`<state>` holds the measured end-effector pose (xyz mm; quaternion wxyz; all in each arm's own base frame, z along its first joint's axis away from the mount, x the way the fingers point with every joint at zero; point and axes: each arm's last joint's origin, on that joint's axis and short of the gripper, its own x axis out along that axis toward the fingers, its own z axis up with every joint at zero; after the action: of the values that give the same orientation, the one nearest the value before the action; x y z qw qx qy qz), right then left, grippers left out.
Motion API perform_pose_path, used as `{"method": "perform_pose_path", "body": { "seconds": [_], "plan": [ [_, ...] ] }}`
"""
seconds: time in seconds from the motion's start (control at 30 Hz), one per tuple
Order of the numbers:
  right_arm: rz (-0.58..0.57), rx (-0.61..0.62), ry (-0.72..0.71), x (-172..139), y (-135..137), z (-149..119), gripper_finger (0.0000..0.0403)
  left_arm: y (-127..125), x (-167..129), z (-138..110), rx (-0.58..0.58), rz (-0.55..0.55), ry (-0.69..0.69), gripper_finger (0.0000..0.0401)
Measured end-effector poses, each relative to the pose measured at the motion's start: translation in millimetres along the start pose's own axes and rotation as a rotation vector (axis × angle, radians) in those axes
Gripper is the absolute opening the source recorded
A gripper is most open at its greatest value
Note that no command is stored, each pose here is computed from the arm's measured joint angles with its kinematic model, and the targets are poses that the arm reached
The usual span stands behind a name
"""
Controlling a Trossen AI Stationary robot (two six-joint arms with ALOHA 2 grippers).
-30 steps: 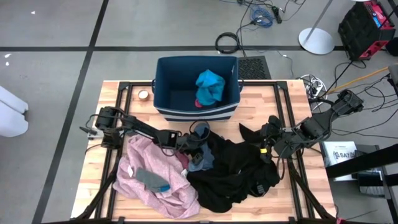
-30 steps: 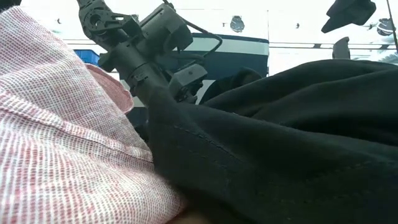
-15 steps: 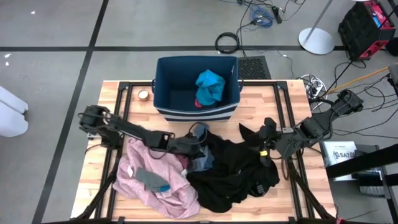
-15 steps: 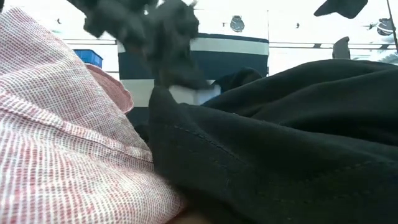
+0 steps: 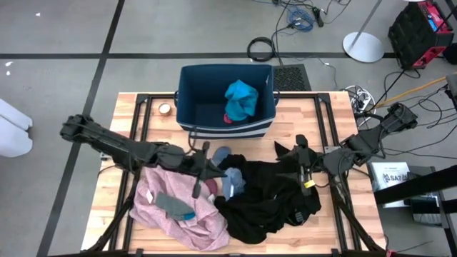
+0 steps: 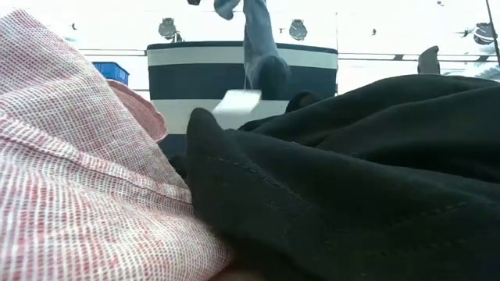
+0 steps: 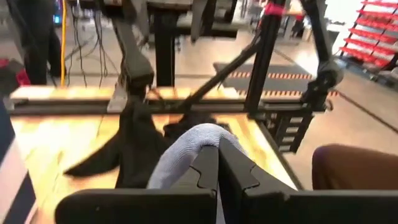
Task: Sort clothes
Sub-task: Put the light blue sock into the blue laundry bin
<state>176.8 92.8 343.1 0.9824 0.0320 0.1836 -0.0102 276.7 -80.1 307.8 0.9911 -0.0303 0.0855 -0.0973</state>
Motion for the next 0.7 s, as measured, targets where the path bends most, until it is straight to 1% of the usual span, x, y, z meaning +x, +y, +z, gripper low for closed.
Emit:
{"method": "perform_pose_path", "body": {
  "seconds": [0.1, 0.17, 0.3, 0.47, 0.53, 0.63, 0.7],
  "plan": [
    [-0.003, -0.044, -0.027, 8, 3, 3, 0.0235, 0, -2, 3, 0.018, -0.002, -0.024, 0.0],
    [-0.013, -0.079, -0.054, 18, 5, 6, 0.0235, 0, -1, 3, 0.019, -0.002, -0.025, 0.0],
    [-0.047, -0.148, -0.092, 49, 8, 9, 0.0235, 0, 4, 2, 0.02, -0.002, -0.043, 0.0],
    [-0.042, -0.189, -0.145, 91, 6, 10, 0.0235, -1, 7, 2, 0.024, -0.004, -0.058, 0.0],
    [-0.021, -0.202, -0.136, 105, 3, 6, 0.0235, -1, 7, 2, 0.023, -0.006, -0.059, 0.0],
    [0.067, -0.188, -0.121, 126, -1, 1, 0.0235, -3, 7, 1, 0.026, -0.012, -0.058, 0.0],
    [0.106, -0.178, -0.127, 137, -4, -1, 0.0235, -3, 7, 1, 0.026, -0.018, -0.057, 0.0]
  ]
}}
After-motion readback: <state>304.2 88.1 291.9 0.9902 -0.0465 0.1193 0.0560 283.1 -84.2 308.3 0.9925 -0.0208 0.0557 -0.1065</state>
